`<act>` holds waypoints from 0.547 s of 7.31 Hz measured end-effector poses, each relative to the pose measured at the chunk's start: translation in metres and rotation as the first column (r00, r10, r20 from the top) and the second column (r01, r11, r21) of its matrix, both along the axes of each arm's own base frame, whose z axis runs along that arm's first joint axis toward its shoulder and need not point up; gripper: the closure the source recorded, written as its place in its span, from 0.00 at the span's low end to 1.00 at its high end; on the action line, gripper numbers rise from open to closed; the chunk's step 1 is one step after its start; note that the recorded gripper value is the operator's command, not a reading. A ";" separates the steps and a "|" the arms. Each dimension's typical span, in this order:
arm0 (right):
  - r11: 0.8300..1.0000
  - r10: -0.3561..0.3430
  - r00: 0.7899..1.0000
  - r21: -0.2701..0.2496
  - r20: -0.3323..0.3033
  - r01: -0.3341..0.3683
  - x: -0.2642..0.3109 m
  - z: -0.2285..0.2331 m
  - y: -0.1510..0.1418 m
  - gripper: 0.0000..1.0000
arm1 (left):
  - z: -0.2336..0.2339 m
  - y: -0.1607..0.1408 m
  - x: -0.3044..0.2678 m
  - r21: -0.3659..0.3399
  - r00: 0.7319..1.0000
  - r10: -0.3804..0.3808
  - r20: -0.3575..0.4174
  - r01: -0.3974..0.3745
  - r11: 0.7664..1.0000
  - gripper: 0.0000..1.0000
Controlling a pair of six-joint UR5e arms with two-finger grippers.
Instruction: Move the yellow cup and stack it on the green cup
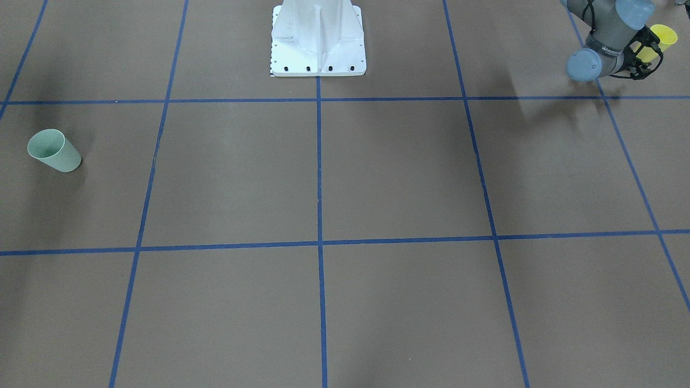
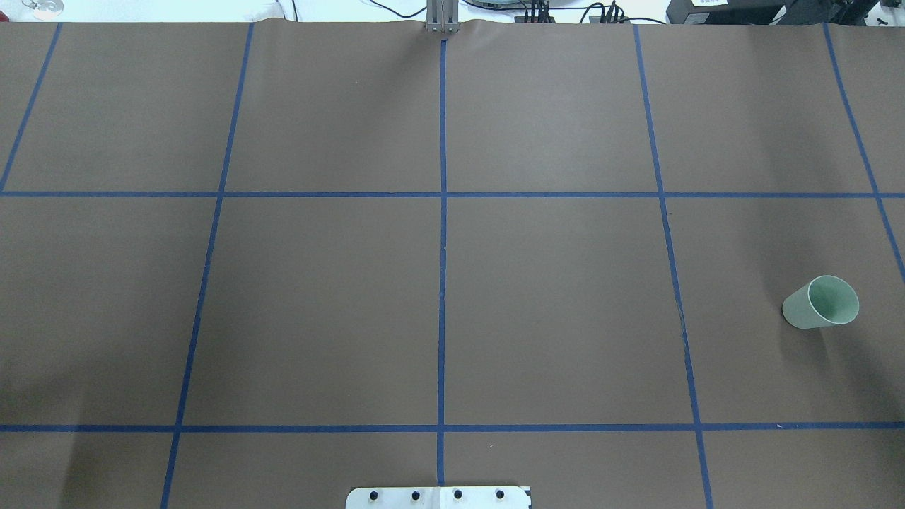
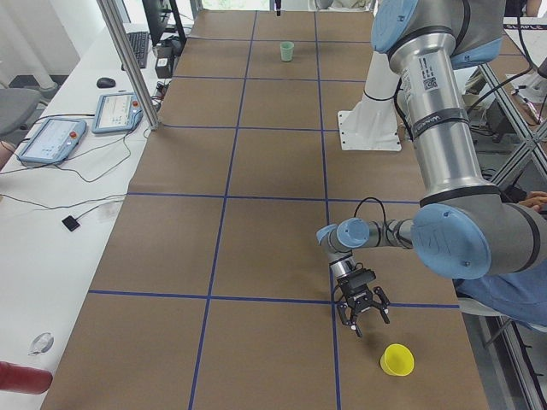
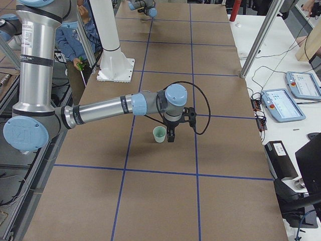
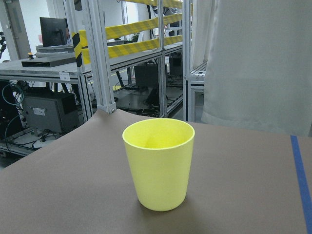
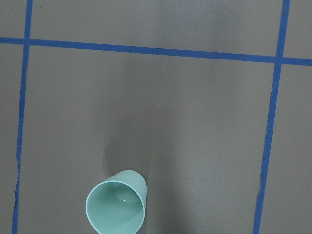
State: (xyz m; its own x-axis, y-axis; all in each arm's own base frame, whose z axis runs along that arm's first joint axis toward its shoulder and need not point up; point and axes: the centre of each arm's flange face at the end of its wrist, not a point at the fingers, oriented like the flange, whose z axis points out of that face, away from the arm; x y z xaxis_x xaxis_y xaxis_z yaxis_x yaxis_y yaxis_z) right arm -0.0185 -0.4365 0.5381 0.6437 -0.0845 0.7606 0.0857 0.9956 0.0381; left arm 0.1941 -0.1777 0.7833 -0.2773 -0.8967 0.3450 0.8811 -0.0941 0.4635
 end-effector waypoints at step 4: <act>1.000 0.000 1.000 0.007 0.001 0.000 0.000 -0.003 0.001 0.00 | 0.031 0.009 -0.014 -0.015 0.999 0.014 0.037 -0.014 1.000 0.01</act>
State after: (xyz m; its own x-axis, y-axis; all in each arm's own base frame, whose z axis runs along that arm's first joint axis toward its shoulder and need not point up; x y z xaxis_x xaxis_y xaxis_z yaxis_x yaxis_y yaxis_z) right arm -0.0183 -0.4353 0.5351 0.6426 -0.0897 0.7610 0.0859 0.9953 0.0448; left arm 0.1798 -0.1690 0.8144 -0.2774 -0.8956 0.3478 0.8646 -0.0749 0.4968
